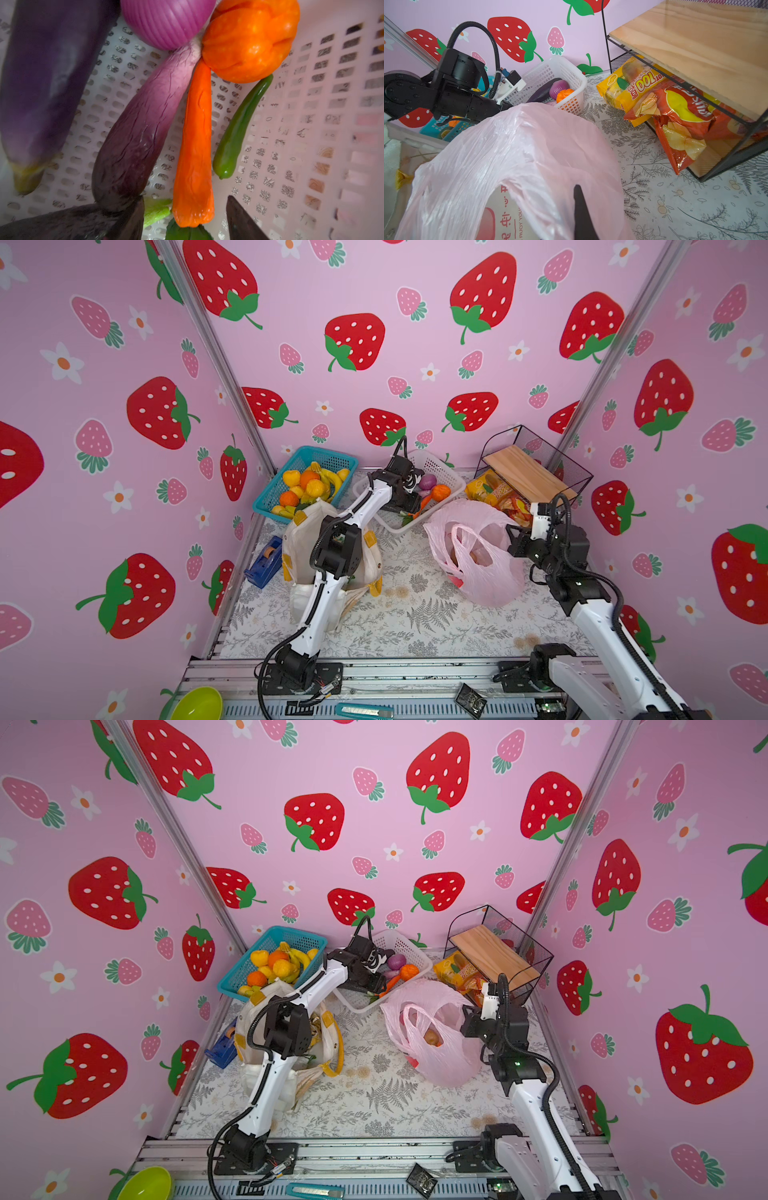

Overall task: Place the mixed food into the grocery bags and tie them
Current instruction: 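Lower the left gripper into the white basket onto the orange carrot, then close the left gripper on the orange carrot and lift it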

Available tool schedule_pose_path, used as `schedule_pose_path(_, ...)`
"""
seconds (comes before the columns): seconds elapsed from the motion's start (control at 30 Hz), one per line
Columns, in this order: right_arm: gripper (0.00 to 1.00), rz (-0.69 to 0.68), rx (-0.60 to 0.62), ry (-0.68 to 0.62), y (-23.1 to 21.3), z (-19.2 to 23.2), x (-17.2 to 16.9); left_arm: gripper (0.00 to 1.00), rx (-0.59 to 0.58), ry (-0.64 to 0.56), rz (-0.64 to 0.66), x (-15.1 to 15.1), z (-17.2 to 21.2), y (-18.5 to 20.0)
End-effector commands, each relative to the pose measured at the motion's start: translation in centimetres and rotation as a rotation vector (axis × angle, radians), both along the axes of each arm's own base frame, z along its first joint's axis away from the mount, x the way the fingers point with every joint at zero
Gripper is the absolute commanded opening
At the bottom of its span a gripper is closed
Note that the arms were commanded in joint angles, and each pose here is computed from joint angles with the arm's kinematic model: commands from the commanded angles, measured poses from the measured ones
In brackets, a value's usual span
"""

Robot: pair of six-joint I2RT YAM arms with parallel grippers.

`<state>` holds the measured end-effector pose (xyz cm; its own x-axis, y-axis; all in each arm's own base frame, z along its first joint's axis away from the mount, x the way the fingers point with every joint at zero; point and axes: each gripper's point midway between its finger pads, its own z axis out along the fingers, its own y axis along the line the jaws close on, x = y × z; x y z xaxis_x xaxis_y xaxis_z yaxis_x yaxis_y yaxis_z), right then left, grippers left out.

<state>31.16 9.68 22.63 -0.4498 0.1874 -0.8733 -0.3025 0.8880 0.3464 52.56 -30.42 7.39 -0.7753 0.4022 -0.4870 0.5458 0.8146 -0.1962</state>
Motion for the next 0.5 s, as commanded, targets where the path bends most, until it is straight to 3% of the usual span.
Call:
schedule_pose_path(0.0,0.00,0.001,0.008,-0.001,0.0,-0.4,0.1,0.65,-0.036,-0.021,-0.062,-0.1,1.0,-1.7)
schedule_pose_path(0.27,0.00,0.004,0.011,0.006,0.1,-0.7,0.1,0.65,0.025,-0.013,-0.040,0.8,-1.9,-1.2)
schedule_pose_path(0.47,0.00,0.008,0.013,0.008,0.2,-0.9,0.1,0.57,0.072,-0.031,-0.007,1.4,-2.2,-0.3)
